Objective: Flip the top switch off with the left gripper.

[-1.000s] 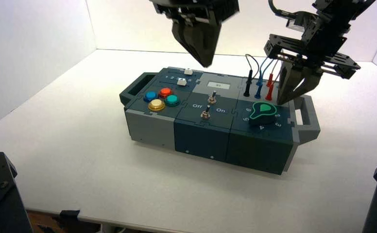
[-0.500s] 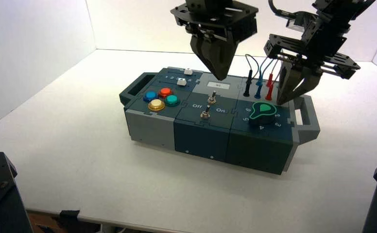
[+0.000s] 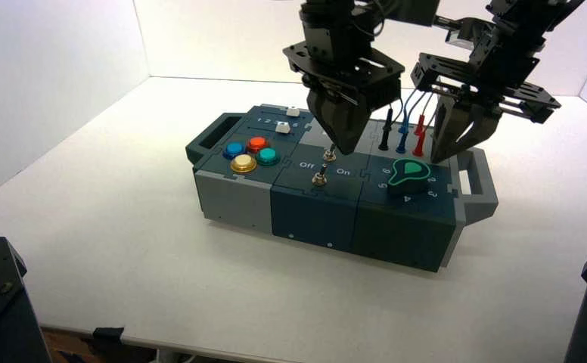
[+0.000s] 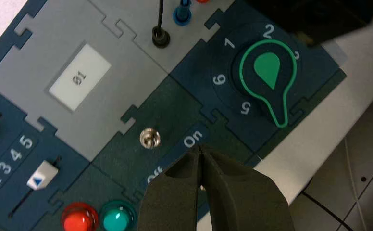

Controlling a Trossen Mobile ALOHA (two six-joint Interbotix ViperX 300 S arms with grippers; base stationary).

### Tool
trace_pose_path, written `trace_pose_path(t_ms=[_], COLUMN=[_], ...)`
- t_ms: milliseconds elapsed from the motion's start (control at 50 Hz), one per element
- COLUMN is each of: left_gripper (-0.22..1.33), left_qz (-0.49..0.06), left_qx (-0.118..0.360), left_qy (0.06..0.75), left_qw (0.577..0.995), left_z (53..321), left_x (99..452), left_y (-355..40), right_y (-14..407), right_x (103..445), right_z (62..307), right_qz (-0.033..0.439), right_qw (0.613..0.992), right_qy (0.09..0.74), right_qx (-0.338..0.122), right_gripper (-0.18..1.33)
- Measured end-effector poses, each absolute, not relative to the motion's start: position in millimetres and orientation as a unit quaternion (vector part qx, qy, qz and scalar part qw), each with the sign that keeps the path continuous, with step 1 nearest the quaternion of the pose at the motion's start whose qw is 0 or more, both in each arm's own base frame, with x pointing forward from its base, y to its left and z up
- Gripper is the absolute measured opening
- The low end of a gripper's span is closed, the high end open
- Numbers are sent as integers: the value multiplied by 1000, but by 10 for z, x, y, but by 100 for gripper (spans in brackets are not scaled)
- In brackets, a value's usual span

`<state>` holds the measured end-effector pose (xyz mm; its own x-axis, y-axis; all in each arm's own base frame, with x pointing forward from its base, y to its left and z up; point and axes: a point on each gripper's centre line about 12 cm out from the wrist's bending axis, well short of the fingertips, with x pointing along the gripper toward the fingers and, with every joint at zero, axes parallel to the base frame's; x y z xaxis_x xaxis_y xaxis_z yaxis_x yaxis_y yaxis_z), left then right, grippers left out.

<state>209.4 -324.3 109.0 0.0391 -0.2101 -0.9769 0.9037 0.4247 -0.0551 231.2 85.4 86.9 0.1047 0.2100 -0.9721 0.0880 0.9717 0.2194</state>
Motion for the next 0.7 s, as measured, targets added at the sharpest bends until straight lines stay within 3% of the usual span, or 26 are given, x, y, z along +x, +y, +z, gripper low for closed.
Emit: trace_pose_path(t_ms=[700], left_gripper=[-16], left_qz=[-418], left_qx=[329], left_qy=[550], left_qw=[644], left_z=[924], left_x=[2276], left_y=[-3264], right_y=[854], right_x=[2312], right_z=[869], right_qz=[42], right_qw=[735], right_qy=[668], right_qx=[112], right_gripper=[-14])
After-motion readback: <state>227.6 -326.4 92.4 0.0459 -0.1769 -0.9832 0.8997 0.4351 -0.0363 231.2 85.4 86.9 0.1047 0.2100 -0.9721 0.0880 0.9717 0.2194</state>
